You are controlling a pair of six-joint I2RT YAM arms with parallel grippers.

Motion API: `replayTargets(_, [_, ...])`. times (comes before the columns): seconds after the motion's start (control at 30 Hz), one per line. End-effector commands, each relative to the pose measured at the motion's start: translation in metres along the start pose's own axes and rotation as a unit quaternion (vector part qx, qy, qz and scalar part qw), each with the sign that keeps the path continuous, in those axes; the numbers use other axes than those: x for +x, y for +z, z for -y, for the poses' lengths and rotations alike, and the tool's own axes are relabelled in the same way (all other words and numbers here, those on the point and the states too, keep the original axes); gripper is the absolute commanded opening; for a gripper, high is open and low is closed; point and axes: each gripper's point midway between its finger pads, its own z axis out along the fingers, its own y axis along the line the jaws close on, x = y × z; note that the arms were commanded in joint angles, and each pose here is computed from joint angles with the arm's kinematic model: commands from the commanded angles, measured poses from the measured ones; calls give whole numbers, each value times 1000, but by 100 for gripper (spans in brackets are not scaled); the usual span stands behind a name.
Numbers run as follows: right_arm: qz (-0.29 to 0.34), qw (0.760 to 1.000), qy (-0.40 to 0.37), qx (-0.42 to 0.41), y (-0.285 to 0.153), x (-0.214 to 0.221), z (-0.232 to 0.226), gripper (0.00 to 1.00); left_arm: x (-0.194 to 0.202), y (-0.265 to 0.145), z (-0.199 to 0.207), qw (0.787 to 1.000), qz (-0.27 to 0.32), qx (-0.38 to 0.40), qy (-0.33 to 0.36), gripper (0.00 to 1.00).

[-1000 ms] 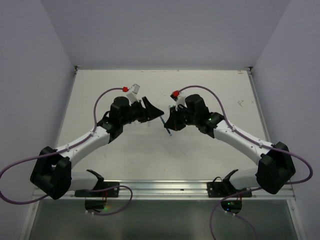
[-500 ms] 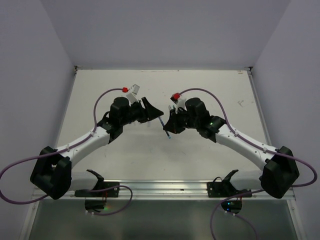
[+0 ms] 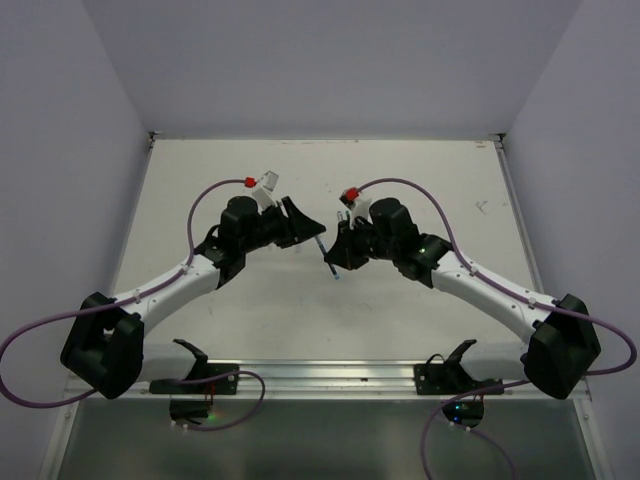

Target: Open the pen caps

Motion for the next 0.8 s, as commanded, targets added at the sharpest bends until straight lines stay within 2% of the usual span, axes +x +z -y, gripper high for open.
replayTargets(0.0, [32,999,-6,-8,-2,-16,-8,0,-8,-1,15,999,12,31,7,49])
replayTargets(0.13, [29,1000,-7,-7,0,-14,-9,0,-7,-2,13,999,11,29,6,43])
replayTargets(0.4, [29,1000,-7,-7,-2,-12,-11,0,-8,-2,13,999,12,29,8,38])
replayTargets(0.5, [30,1000,-6,-5,-2,-12,-11,0,-7,-2,14,999,9,31,7,26])
replayTargets(0.53, [31,999,-7,-6,-2,-12,-12,0,-7,-3,14,999,9,32,7,14])
replayTargets(0.6, [31,999,-6,-8,0,-13,-13,0,-6,-4,15,999,7,35,6,0])
replayTargets(0.7, [41,999,-4,-20,2,-17,-16,0,-3,-5,17,999,1,42,2,0])
replayTargets(0.77, [44,999,-2,-24,4,-19,-18,10,-4,-6,18,999,4,44,0,0])
